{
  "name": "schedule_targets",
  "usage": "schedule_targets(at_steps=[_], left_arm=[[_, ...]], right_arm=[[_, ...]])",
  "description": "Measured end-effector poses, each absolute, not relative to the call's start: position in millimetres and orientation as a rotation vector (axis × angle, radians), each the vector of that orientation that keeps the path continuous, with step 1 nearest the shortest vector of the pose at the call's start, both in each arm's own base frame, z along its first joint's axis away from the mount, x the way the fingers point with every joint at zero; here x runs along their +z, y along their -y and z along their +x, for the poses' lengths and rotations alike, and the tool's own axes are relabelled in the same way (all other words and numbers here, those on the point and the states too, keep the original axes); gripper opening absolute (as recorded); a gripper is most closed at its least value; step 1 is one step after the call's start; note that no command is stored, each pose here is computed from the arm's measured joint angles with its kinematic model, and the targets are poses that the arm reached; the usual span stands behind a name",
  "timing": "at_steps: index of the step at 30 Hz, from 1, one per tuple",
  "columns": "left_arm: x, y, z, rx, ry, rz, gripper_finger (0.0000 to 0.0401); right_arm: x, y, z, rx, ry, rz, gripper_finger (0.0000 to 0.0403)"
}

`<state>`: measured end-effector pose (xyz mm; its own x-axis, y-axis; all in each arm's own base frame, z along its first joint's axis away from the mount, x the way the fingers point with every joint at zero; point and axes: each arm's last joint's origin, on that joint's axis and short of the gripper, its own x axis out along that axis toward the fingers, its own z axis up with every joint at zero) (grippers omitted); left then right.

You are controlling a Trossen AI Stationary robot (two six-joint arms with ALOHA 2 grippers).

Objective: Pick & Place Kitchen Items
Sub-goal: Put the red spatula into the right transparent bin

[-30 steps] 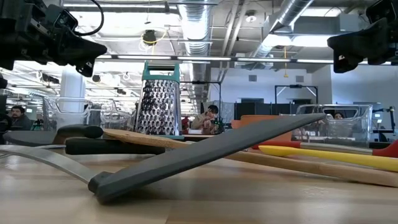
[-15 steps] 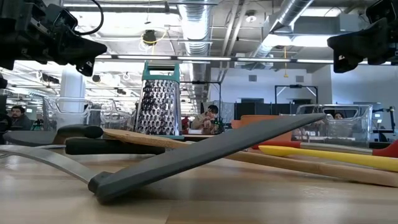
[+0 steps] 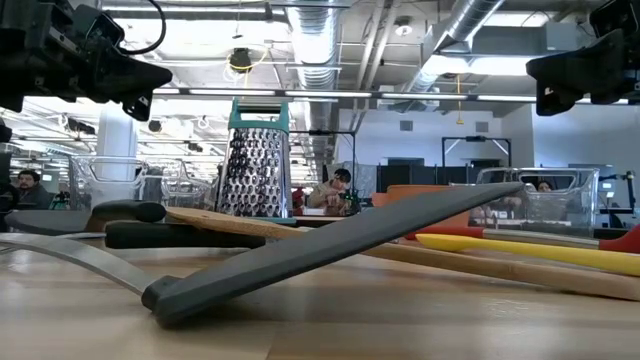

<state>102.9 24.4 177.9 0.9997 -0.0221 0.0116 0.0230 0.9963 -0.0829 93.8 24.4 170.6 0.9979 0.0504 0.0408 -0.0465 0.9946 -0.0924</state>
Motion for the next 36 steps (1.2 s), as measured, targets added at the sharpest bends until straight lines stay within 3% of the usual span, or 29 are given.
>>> schedule_targets(at_steps=[7,17,36], left_arm=[[178.1,-24.4,102.8,-0.022,0.013,-0.073,0.0003],[183.7,-24.3,102.6,-0.017,0.072,0.155,0.0003],[184.1,-24.3,102.6,-0.024,0.073,-0.046,0.0003]], right_arm=[[170.6,-24.4,93.8,0.049,0.043,-0.092,0.0000],[170.4,-24.4,93.8,0.049,0.041,-0.092,0.0000],[170.3,-23.5,94.1,0.038,0.040,-0.093,0.0000]])
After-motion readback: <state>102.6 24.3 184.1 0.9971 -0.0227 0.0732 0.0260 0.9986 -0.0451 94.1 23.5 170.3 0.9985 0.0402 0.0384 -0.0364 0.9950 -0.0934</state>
